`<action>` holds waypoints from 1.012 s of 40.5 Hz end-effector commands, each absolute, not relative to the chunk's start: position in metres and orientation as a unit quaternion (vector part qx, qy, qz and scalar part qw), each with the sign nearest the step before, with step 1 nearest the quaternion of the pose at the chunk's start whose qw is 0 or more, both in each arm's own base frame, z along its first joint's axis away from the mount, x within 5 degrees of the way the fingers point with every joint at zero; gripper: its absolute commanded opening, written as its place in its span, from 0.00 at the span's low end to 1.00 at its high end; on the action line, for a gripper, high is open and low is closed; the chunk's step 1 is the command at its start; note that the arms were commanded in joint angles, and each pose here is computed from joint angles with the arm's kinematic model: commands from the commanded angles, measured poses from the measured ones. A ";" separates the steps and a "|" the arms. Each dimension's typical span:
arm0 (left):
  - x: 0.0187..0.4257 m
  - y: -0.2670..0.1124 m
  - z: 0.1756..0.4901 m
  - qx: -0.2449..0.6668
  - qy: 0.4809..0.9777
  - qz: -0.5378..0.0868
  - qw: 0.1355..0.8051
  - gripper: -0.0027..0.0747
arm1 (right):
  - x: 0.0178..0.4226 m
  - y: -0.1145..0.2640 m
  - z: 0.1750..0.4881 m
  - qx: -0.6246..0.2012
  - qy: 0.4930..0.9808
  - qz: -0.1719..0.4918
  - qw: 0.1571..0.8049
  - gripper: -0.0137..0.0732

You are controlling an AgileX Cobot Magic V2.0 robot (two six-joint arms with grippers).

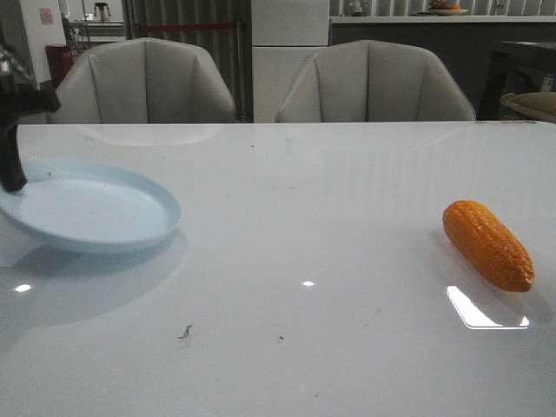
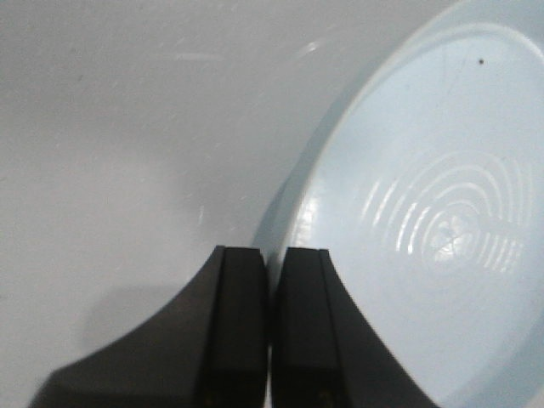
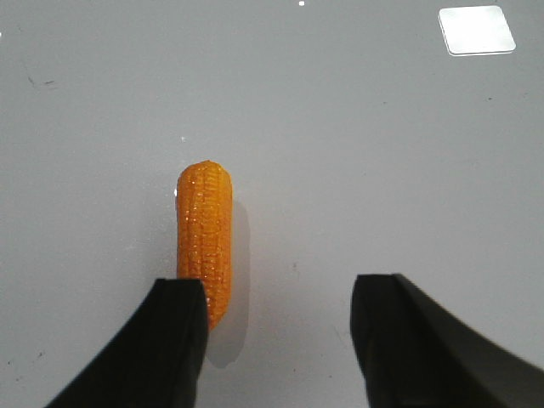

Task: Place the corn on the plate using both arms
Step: 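Lower the left gripper to the pale blue plate's rim and grip it, then slide the plate toward the table center, release, and raise the left gripper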

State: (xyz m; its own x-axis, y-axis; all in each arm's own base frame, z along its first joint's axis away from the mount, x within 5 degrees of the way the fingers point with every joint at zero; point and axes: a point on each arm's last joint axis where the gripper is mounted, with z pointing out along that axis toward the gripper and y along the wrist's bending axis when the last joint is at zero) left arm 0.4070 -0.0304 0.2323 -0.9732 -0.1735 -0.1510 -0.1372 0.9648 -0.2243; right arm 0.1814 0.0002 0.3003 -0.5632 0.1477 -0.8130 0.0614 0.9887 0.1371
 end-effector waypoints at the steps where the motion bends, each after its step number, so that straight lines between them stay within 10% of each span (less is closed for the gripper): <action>1: 0.409 -0.054 0.282 -0.069 0.974 -0.162 0.145 0.15 | 0.185 -0.001 0.318 0.057 0.857 0.044 0.510 0.72; 20: 0.399 -0.166 0.298 0.050 0.955 -0.203 0.211 0.15 | 0.185 -0.001 0.318 0.057 0.857 0.044 0.510 0.72; 41: 0.398 -0.211 0.208 0.091 0.978 -0.172 0.071 0.16 | 0.184 -0.001 0.316 0.057 0.863 0.044 0.500 0.72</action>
State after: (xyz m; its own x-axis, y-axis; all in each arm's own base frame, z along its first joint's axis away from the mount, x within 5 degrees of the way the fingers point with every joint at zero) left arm 0.3988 -0.2060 0.1787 -0.9801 0.1685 -0.1048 0.1920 0.9385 -0.2868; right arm 0.1803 0.0004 0.2987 -0.5803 0.1471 -0.8010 0.0621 0.9887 0.1366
